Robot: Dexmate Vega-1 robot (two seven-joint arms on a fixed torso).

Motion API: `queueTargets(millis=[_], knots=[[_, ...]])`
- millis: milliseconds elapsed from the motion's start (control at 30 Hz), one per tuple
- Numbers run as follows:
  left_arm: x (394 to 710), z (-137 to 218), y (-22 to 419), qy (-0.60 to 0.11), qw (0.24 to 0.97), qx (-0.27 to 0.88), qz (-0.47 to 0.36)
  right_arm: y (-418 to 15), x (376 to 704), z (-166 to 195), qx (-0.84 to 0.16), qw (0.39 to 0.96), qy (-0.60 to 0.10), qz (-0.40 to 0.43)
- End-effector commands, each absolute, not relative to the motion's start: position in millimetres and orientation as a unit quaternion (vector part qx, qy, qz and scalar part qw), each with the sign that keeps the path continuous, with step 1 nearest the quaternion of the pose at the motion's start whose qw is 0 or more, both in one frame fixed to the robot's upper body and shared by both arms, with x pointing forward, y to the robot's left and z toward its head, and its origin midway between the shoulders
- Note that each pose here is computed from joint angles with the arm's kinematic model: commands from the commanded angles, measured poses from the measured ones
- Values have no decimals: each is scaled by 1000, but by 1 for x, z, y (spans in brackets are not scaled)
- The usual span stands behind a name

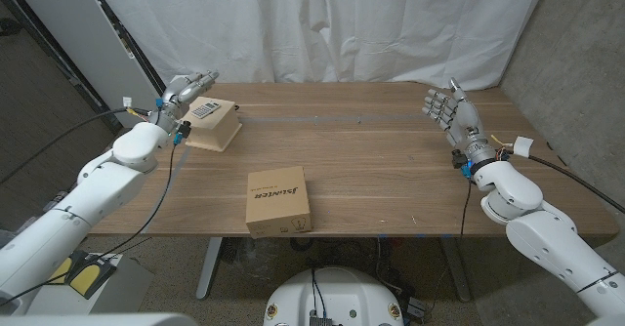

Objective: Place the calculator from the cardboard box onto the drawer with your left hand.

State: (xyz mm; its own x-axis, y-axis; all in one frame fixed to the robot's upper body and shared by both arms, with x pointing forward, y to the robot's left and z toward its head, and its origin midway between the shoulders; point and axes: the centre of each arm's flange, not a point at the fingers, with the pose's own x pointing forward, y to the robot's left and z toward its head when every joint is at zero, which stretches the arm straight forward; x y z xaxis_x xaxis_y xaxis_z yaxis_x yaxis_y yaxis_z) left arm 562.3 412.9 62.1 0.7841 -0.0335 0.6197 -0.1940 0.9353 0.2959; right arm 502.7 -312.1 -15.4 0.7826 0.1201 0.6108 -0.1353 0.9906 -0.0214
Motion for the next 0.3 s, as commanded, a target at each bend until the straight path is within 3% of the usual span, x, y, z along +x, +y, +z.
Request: queueTargets(millis=[33,300], knots=[[563,61,403,-337,933,123,-1,-317,502,-13,-12,943,-322,77],[563,60,399,-331,936,119,-9,-318,491,-14,-10,945,-320,67]])
